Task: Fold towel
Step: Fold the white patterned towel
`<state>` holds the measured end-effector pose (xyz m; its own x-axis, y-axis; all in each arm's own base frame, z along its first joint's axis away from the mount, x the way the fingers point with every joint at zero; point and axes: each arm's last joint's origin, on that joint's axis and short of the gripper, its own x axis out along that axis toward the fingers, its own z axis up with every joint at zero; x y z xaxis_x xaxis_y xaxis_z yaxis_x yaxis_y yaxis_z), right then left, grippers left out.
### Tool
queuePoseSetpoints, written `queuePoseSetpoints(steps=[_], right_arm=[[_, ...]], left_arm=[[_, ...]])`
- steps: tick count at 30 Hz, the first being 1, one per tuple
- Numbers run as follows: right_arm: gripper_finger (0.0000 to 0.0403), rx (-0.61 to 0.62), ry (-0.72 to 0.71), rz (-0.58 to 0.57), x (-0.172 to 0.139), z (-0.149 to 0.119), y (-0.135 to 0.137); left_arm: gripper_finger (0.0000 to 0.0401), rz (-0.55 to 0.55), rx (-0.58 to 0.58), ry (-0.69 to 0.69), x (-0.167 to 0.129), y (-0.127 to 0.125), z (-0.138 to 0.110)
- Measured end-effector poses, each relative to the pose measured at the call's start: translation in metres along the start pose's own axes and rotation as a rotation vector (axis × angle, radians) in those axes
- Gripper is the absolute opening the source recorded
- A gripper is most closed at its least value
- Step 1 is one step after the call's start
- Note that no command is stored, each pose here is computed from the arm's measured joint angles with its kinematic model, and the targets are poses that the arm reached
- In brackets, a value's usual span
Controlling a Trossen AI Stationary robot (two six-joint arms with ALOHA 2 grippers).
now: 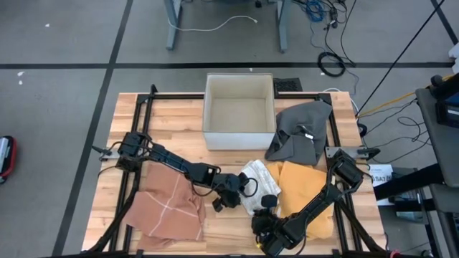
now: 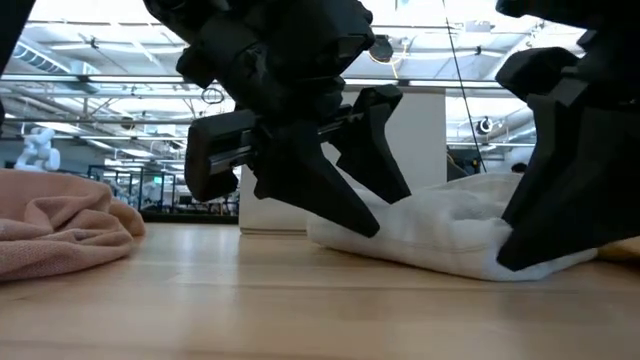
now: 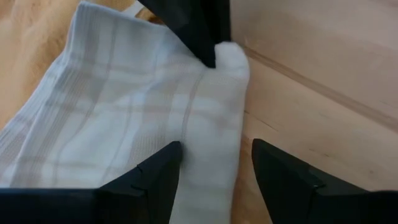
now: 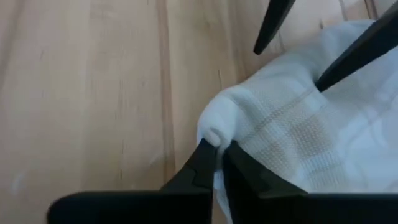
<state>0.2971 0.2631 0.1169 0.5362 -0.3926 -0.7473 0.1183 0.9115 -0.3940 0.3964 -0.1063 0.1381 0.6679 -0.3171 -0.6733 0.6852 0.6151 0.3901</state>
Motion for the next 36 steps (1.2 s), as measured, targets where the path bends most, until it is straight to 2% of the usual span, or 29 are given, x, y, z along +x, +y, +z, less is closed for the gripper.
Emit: queuePoseSetpoints(steps=[5, 11, 16, 20, 24, 28, 34, 36], right_arm=[[0.0008, 0.066, 0.0, 0.026, -0.007, 0.006, -0.006], [0.0002, 0.156, -0.077, 0.051, -0.035, 0.023, -0.024], [0.0001, 0.207, -0.133, 0.054, -0.051, 0.035, -0.04], [0.0001, 0.228, -0.15, 0.046, -0.055, 0.038, -0.045], [0.0, 0.229, -0.157, 0.048, -0.057, 0.04, -0.047], [0.0, 0.226, -0.156, 0.046, -0.056, 0.04, -0.048], [0.0013, 0.211, -0.151, 0.066, -0.06, 0.039, -0.047], [0.0027, 0.206, -0.159, 0.073, -0.065, 0.039, -0.046]], left_arm=[[0.0207, 0.024, 0.02, 0.022, 0.001, -0.007, 0.005], [0.0207, 0.1, 0.075, 0.052, 0.003, -0.02, 0.019], [0.0207, 0.275, 0.022, 0.056, 0.003, -0.023, 0.032], [0.0207, 0.296, -0.03, 0.025, 0.002, -0.025, 0.037], [0.0203, 0.347, -0.131, -0.005, 0.001, -0.022, 0.04], [0.0162, 0.368, -0.17, -0.02, 0.001, -0.018, 0.039], [0.004, 0.356, -0.133, -0.001, 0.001, -0.015, 0.035], [0.0036, 0.352, -0.104, 0.014, 0.001, -0.015, 0.034]])
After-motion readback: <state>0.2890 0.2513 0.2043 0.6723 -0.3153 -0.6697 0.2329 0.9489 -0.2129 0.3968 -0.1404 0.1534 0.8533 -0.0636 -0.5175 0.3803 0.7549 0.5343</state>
